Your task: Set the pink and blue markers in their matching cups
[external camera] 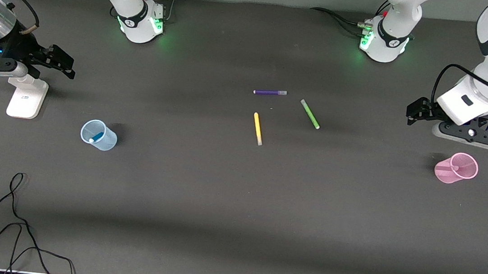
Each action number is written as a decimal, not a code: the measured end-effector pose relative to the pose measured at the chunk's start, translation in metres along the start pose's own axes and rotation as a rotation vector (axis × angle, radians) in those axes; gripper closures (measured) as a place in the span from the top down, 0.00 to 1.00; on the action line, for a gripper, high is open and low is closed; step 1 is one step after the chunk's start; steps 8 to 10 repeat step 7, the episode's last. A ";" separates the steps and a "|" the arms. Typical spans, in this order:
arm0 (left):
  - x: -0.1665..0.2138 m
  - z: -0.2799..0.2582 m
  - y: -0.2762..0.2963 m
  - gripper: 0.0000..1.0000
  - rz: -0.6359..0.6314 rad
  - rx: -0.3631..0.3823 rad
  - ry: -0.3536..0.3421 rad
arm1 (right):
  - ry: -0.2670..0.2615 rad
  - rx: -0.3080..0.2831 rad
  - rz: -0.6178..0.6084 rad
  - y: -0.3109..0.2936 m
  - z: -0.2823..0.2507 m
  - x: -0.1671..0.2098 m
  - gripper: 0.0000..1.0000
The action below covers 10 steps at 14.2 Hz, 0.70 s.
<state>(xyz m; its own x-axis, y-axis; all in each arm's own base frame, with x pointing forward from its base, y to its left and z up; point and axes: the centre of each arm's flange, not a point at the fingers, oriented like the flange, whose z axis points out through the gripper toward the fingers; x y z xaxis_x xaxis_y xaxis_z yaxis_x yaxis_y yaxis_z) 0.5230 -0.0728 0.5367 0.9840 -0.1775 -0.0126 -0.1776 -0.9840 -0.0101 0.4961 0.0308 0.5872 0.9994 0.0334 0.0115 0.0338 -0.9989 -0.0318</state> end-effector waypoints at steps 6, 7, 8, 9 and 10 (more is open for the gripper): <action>0.004 0.001 0.000 1.00 0.012 0.011 -0.021 | 0.001 0.000 0.001 0.000 -0.001 0.001 1.00; 0.004 0.000 0.004 1.00 0.022 0.020 -0.021 | -0.003 -0.001 0.001 0.000 0.001 0.002 1.00; 0.004 0.000 0.004 1.00 0.022 0.020 -0.021 | -0.003 -0.001 0.001 0.000 0.001 0.002 1.00; 0.004 0.000 0.004 1.00 0.022 0.020 -0.021 | -0.003 -0.001 0.001 0.000 0.001 0.002 1.00; 0.004 0.000 0.004 1.00 0.022 0.020 -0.021 | -0.003 -0.001 0.001 0.000 0.001 0.002 1.00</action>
